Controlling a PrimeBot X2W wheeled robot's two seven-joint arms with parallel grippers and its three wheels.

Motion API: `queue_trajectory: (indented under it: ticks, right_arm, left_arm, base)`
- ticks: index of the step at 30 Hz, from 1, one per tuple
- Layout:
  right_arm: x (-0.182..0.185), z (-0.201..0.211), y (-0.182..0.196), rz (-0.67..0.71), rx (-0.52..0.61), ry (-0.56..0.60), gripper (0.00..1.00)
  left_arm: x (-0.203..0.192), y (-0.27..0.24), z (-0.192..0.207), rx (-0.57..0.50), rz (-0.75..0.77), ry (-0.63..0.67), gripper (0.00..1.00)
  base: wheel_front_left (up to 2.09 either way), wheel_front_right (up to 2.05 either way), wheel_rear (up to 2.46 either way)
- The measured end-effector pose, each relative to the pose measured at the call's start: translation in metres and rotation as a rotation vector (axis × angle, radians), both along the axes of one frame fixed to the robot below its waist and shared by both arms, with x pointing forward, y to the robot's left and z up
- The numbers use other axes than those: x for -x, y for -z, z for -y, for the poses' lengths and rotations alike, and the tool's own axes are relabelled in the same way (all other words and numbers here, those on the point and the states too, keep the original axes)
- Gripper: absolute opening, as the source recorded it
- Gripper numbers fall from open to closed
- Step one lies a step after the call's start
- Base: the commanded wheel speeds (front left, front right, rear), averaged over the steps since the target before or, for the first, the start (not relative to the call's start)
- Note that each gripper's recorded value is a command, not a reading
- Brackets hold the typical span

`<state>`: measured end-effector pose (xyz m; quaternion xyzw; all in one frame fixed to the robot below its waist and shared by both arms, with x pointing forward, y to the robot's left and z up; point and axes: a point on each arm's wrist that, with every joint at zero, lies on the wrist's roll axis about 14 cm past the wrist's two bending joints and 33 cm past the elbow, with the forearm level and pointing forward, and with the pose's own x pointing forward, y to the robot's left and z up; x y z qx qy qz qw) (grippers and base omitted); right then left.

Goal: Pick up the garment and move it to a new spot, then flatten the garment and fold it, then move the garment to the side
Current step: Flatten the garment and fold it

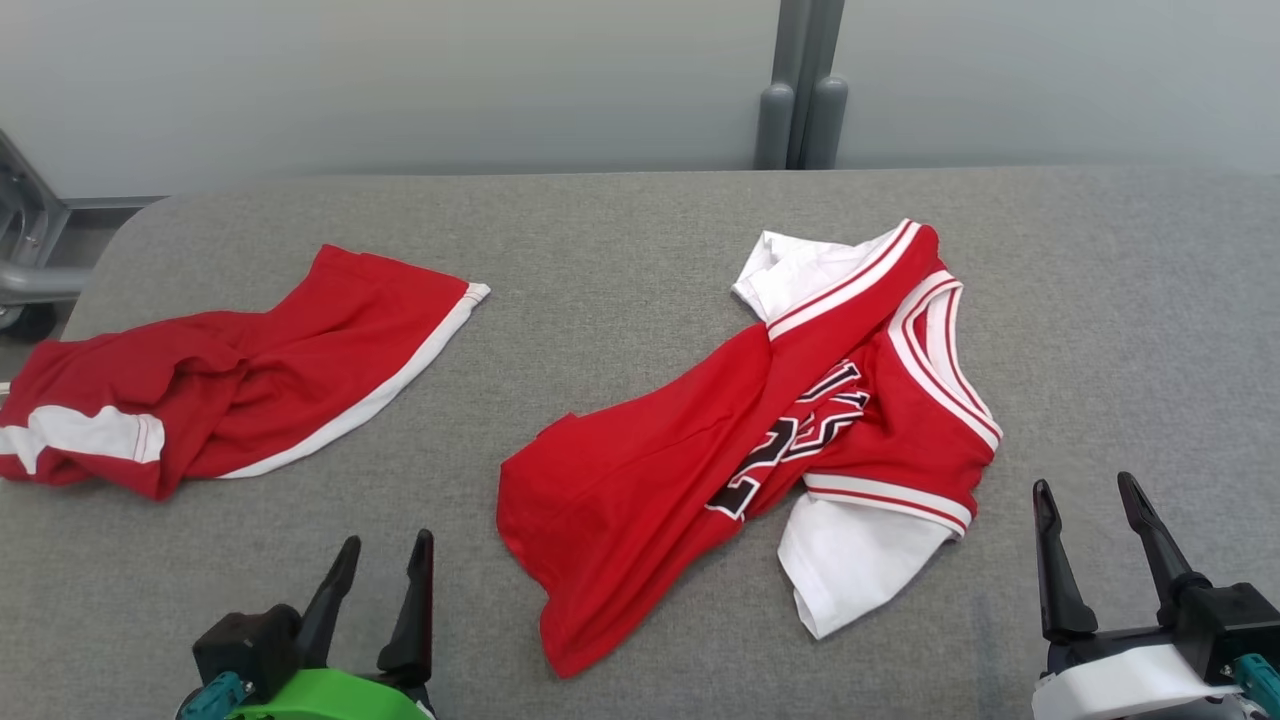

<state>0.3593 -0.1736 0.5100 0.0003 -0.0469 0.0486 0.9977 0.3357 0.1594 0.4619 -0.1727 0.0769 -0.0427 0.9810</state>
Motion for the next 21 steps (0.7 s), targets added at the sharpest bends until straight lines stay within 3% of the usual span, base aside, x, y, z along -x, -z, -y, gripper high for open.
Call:
queue_trajectory:
  ticks: [15,21]
  right_arm:
    - [-0.002,-0.022,0.002,-0.005,0.014,-0.077,1.0]
    - [0.002,-0.024,0.005,-0.017,0.006,-0.081,1.0]
  left_arm:
    - [0.028,0.001,-0.084,-0.138,0.034,-0.204,1.0]
    - [0.038,0.004,-0.09,-0.148,0.037,-0.192,1.0]
  base:
    - [0.0,0.0,0.0]
    - [0.0,0.0,0.0]
